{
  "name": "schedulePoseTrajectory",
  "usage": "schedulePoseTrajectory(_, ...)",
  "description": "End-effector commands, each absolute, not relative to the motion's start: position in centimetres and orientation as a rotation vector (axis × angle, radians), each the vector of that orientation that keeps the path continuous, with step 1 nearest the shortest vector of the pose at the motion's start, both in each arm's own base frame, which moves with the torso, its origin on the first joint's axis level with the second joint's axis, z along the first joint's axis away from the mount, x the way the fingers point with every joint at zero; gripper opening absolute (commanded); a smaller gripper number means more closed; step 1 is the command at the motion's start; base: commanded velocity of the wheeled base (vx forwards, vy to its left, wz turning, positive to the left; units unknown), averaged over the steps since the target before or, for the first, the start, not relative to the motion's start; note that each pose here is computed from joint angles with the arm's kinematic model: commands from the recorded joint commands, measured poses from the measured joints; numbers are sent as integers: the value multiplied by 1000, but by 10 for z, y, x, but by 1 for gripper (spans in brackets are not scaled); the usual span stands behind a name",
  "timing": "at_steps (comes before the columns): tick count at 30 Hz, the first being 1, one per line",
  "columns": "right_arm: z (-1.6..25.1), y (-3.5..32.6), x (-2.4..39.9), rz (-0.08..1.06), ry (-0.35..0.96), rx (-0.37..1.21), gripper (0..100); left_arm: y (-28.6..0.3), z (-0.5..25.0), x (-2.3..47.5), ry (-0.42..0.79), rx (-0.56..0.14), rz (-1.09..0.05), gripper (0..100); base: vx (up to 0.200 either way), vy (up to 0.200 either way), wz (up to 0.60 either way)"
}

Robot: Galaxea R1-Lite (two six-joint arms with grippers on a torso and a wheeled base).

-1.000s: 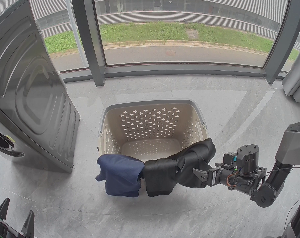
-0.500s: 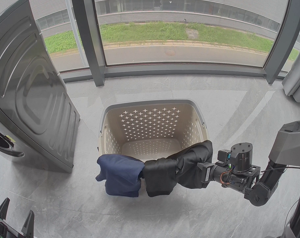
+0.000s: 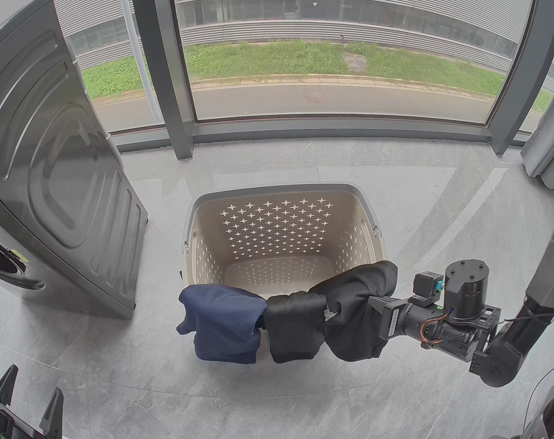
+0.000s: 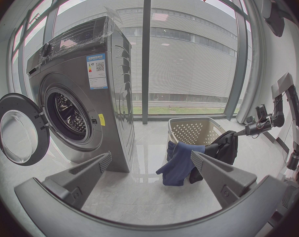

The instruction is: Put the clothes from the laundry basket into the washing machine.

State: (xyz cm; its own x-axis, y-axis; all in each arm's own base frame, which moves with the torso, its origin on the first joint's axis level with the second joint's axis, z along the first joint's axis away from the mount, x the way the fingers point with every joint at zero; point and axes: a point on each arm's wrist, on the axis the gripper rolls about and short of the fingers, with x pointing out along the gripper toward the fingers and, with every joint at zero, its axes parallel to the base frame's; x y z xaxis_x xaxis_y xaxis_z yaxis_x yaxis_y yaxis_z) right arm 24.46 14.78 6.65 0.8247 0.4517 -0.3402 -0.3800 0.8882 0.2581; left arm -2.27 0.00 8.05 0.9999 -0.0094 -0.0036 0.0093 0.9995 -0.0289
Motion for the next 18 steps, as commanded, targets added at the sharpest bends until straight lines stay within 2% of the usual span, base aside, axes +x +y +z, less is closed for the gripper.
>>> schedulePoseTrajectory(1,102,144,222,475,310,208,0,0,76,-22,11,-29,-9,100,0,0,0)
schedulePoseTrajectory(8,135,138,203,504,201,245,0,0,76,-22,11,-29,-9,100,0,0,0)
schedulePoseTrajectory(14,172,132,190,538,54,288,0,0,76,-22,12,-29,-9,100,0,0,0)
schedulePoseTrajectory(18,186,134,187,562,-5,279,0,0,76,-22,11,-29,-9,100,0,0,0)
